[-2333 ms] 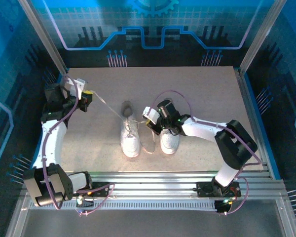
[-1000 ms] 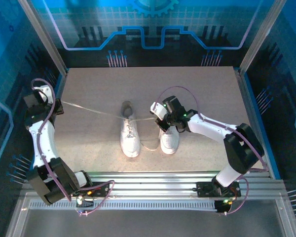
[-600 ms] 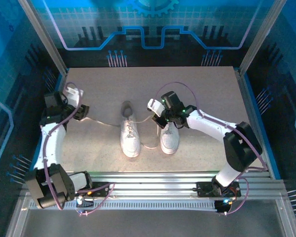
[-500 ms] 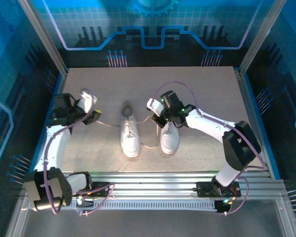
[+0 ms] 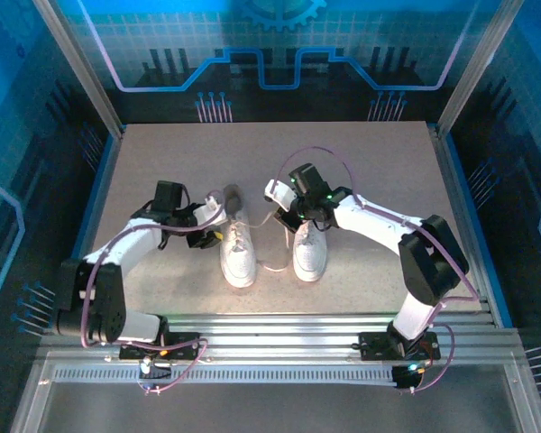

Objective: Tie the shoes

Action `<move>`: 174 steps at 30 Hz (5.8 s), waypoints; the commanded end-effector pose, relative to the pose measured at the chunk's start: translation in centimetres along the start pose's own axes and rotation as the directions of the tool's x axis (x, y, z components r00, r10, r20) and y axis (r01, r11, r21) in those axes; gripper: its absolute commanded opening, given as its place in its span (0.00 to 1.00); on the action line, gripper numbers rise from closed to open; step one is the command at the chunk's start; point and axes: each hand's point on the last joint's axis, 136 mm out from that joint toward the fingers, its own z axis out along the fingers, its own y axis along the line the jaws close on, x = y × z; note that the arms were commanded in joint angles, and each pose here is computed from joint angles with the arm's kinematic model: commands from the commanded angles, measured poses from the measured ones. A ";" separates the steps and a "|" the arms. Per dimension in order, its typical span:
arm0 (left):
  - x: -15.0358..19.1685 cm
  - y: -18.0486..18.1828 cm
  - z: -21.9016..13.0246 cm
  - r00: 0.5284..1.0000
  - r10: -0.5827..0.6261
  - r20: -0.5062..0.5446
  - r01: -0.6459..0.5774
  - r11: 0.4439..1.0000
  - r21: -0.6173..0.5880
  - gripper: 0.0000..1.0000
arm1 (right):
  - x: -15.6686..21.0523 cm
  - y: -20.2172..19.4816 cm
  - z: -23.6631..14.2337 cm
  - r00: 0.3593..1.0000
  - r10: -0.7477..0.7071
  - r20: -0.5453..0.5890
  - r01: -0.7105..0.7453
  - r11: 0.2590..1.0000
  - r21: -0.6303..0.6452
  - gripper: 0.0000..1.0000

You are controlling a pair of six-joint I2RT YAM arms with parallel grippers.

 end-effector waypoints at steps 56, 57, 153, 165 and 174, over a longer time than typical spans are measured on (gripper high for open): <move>5.3 11.9 -0.5 0.944 -0.310 -0.114 0.274 0.927 -0.255 0.00 | 8.1 1.0 -4.1 0.959 0.121 -0.257 -0.107 0.992 0.070 0.00; 5.4 11.8 -0.4 0.943 -0.311 -0.116 0.275 0.928 -0.250 0.00 | 8.2 1.0 -4.1 0.958 0.126 -0.259 -0.111 0.991 0.070 0.00; 0.7 2.8 -8.8 0.985 -0.155 -0.082 0.136 0.970 -0.201 0.00 | 6.4 13.9 5.4 0.966 0.104 -0.238 -0.153 0.969 -0.196 0.46; -3.0 2.9 -13.9 0.953 -0.292 0.084 0.304 0.916 -0.262 0.00 | -2.0 14.1 2.2 0.998 0.052 0.037 -0.044 0.982 -0.181 0.47; -6.7 2.5 -14.9 0.912 -0.355 0.203 0.383 0.915 -0.123 0.00 | -10.7 7.2 0.9 0.986 -0.081 0.142 0.084 0.996 -0.010 0.54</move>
